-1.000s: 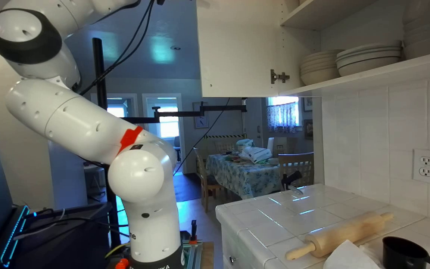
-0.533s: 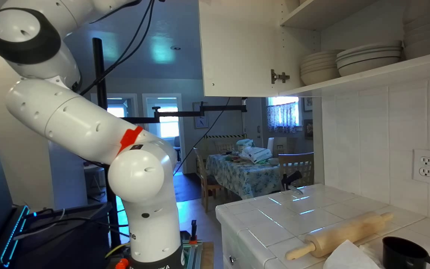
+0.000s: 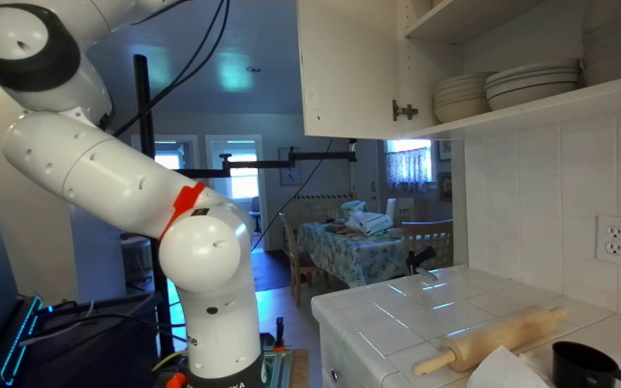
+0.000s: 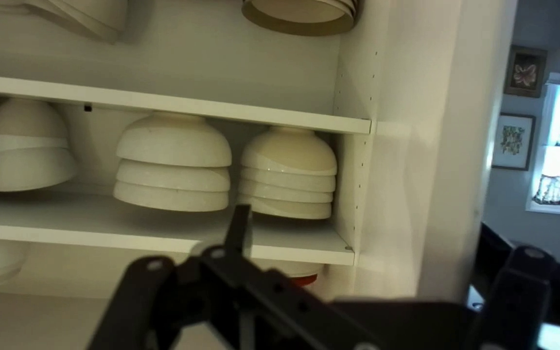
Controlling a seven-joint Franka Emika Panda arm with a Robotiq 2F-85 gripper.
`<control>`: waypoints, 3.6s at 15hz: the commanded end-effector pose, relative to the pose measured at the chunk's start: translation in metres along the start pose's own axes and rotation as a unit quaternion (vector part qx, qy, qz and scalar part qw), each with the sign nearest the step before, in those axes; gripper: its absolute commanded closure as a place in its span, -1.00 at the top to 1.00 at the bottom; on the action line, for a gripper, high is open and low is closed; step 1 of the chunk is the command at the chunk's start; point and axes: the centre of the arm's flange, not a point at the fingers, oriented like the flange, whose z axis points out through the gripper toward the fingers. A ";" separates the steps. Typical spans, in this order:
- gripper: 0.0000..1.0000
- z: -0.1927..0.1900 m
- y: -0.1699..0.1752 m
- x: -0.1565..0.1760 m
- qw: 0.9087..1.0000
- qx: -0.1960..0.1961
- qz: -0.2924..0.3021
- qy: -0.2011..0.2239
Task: Close the cabinet door
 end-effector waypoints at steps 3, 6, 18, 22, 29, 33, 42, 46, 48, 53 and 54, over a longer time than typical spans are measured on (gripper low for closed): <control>1.00 0.009 0.035 -0.004 1.000 -0.014 -0.012 0.023; 1.00 0.010 0.048 -0.009 0.999 -0.031 -0.001 0.030; 1.00 -0.001 0.087 -0.030 0.996 -0.070 0.025 0.049; 1.00 0.020 0.101 -0.033 0.995 -0.071 0.021 0.066; 1.00 0.037 0.127 -0.038 0.992 -0.082 0.033 0.086; 1.00 0.046 0.136 -0.042 0.991 -0.091 0.043 0.089; 1.00 0.066 0.158 -0.046 0.990 -0.102 0.062 0.076; 1.00 0.080 0.173 -0.046 0.989 -0.108 0.073 0.062; 1.00 0.085 0.181 -0.047 0.990 -0.107 0.077 0.059; 1.00 0.102 0.198 -0.050 0.989 -0.106 0.083 0.055; 1.00 0.105 0.201 -0.050 0.989 -0.107 0.085 0.053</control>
